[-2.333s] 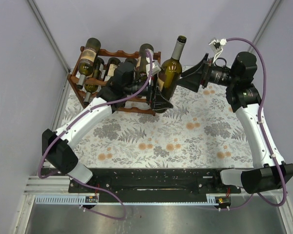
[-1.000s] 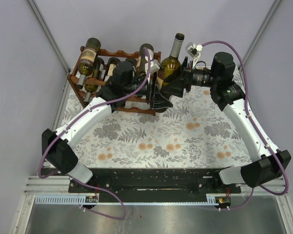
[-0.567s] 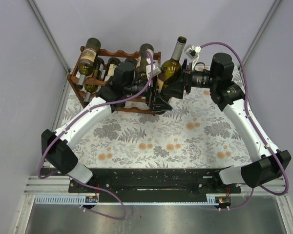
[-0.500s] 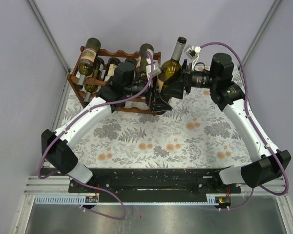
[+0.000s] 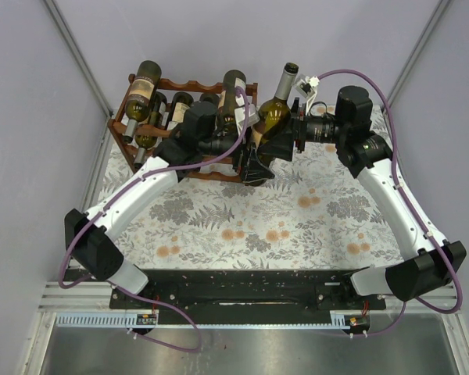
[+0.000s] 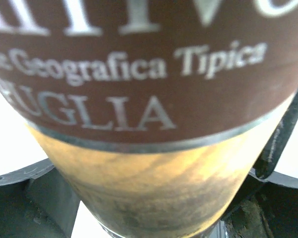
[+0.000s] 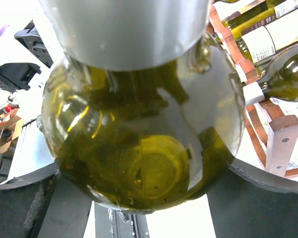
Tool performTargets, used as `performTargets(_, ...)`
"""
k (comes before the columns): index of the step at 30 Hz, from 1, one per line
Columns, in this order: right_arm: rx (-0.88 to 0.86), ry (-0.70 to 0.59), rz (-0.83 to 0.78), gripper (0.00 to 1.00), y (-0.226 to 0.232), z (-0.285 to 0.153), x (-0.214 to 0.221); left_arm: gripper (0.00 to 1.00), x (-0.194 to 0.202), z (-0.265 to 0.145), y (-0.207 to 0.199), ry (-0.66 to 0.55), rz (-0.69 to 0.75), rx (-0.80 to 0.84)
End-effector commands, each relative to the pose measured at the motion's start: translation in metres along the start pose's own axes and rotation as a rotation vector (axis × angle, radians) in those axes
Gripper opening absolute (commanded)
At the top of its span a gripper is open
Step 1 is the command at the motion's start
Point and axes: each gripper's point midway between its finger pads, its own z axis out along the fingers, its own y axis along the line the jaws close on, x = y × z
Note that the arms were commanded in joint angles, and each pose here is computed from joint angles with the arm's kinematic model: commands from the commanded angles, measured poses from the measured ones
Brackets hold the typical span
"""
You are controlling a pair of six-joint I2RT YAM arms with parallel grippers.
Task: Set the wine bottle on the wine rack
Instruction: Adjust the wine bottle.
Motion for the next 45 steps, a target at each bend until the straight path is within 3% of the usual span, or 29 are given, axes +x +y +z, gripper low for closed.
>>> performTargets(1,-0.062,-0.093,-0.188,0.0,0.049,-0.013,-0.044,0.99,-0.017,-0.015,-0.003,-0.045,0.092,-0.041)
performTargets(12,-0.066,-0.09,-0.19,0.0,0.05,-0.014,-0.043,0.99,-0.015,-0.027,0.0,-0.045,0.079,-0.054)
performTargets(28,-0.058,-0.073,-0.185,0.0,0.046,-0.013,-0.039,0.99,-0.003,-0.058,-0.02,0.034,0.223,-0.037)
performTargets(45,-0.071,-0.068,-0.184,0.0,0.046,-0.012,-0.039,0.99,0.006,-0.047,-0.04,0.019,0.152,0.129)
